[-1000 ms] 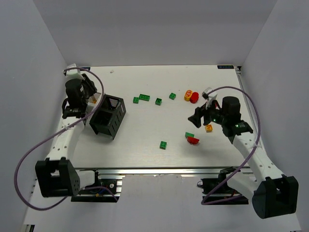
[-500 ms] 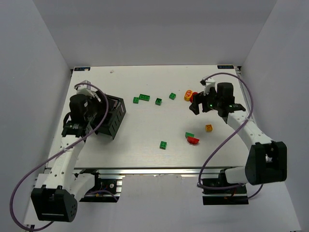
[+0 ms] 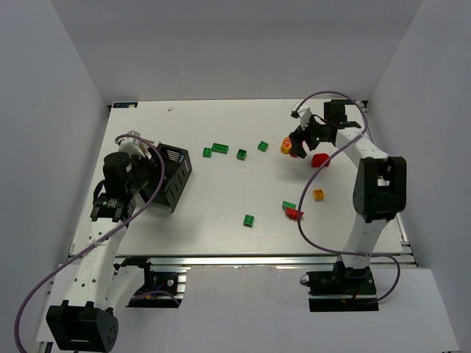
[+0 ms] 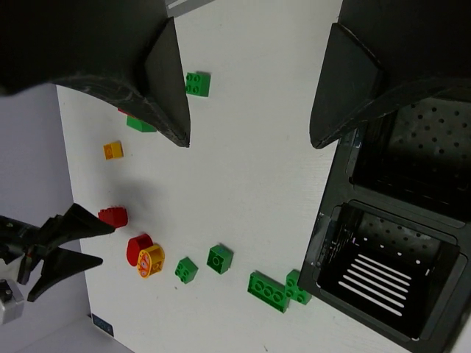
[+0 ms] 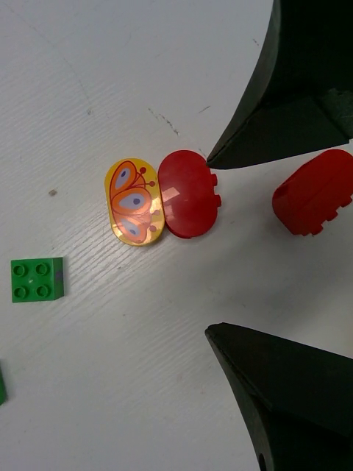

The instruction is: Sort the legos into containers by color

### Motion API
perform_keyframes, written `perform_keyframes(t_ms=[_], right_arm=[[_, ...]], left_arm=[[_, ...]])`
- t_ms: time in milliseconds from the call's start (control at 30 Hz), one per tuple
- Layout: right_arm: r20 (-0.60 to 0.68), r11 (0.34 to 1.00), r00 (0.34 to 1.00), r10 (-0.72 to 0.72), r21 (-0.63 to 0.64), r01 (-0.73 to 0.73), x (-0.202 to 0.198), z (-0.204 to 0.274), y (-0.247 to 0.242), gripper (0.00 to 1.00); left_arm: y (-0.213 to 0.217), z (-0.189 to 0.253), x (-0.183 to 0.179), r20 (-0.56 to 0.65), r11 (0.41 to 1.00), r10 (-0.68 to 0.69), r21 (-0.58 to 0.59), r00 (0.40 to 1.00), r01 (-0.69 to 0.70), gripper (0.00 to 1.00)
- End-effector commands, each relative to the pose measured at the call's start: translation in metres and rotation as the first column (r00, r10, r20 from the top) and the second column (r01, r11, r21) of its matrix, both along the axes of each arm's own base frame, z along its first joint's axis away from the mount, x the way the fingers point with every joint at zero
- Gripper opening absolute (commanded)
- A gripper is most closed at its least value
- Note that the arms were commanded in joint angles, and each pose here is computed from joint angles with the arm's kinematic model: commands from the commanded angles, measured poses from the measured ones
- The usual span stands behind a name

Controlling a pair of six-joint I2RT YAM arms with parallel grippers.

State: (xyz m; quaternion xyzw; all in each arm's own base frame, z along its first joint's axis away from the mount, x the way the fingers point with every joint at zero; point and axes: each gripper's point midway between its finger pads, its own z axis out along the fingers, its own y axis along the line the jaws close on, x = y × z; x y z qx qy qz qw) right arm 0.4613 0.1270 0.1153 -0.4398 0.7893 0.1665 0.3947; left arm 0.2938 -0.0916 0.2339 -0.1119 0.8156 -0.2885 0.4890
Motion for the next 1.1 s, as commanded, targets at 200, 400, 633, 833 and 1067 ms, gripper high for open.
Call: perform_keyframes(t_ms=[200,400,633,833,1067], right_arm=[[0.002,0.998,0.998,0.059,-0.033,-0.058,0.022,-0.023,-0.001,0.89],[0.014,0.999,1.0,0.013,-0.038,-0.012,0.043,-0.034,-0.003,0.89],[0.025,0.997,1.0,-0.005,-0.073,0.007,0.055,-0.047,-0.01,0.89],[0.021,0.995,1.0,-0.019,-0.096,0.021,0.061,-0.059,-0.013,0.89],[-0.001,0.993,1.0,-0.017,-0.115,0.017,0.059,-0.075,-0.016,0.89]], left_arm=[[-0.005,0.01,-0.006,-0.006,0.999,-0.019,-0.033,1.0,0.019,0.76],[-0.007,0.01,-0.003,-0.014,0.999,-0.024,-0.04,1.0,0.024,0.77],[-0.009,0.01,0.002,-0.024,0.998,-0.039,-0.045,0.999,0.038,0.78],[-0.015,0.013,0.006,-0.012,0.996,-0.059,-0.075,0.998,0.058,0.78],[-0.025,0.013,0.011,-0.007,0.987,-0.105,-0.122,0.994,0.103,0.81]])
